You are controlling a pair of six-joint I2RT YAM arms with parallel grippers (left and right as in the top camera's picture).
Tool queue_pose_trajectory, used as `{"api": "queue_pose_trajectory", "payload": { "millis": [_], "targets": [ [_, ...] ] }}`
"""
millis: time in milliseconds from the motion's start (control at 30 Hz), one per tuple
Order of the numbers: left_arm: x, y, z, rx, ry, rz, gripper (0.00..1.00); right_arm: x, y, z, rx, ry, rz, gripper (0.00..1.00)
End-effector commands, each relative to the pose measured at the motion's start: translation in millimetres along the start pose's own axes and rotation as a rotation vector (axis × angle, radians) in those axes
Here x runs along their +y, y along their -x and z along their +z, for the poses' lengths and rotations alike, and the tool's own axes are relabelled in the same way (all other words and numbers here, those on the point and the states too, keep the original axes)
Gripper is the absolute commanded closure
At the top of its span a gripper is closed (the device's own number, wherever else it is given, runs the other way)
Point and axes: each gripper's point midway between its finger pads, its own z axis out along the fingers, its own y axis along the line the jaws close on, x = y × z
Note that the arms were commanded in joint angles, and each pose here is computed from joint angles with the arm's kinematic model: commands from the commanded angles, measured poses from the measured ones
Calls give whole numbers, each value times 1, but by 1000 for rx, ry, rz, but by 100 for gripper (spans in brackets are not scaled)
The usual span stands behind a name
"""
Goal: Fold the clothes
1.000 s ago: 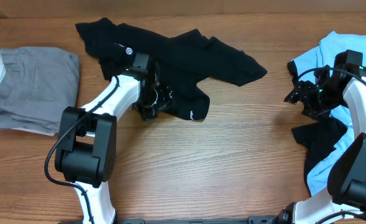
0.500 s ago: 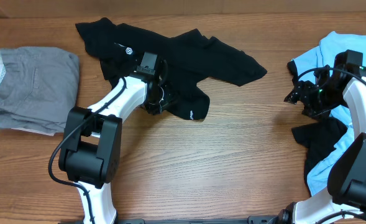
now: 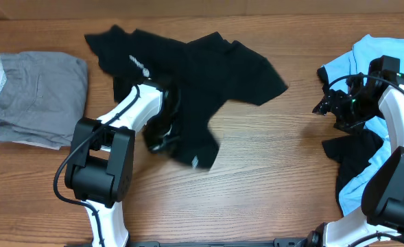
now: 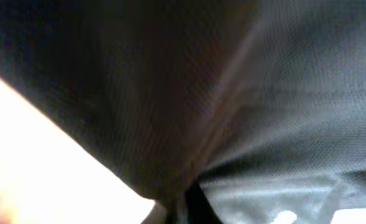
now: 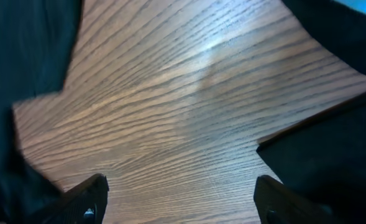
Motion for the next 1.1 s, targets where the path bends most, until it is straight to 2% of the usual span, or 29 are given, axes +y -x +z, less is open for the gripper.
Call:
{"api": "queue_pose_trajectory", "payload": {
  "millis": [0, 67, 233, 400, 600, 800, 900, 1067],
  "targets": [
    [73, -18, -3, 65, 352, 110, 96, 11, 0, -8, -14, 9, -34, 20],
    [89, -26, -2, 101, 410, 102, 96, 18, -7, -5, 8, 7, -63, 20],
    [110, -29, 11, 126, 426, -4, 96, 45, -29, 14, 65, 2, -172, 20],
    [157, -24, 8, 91, 562, -163, 96, 70, -19, 40, -26, -17, -204, 21],
    [164, -7, 16, 82, 450, -269, 96, 89, -17, 65, -56, 23, -231, 25],
    [150, -1, 23, 75, 369, -248, 96, 101, -35, 85, -7, -4, -285, 30],
    [143, -2, 25, 81, 344, -232, 96, 94, -28, 91, -52, -95, -233, 33],
    [142, -2, 25, 80, 347, -224, 96, 94, -28, 102, -47, -108, -202, 37]
  ]
}}
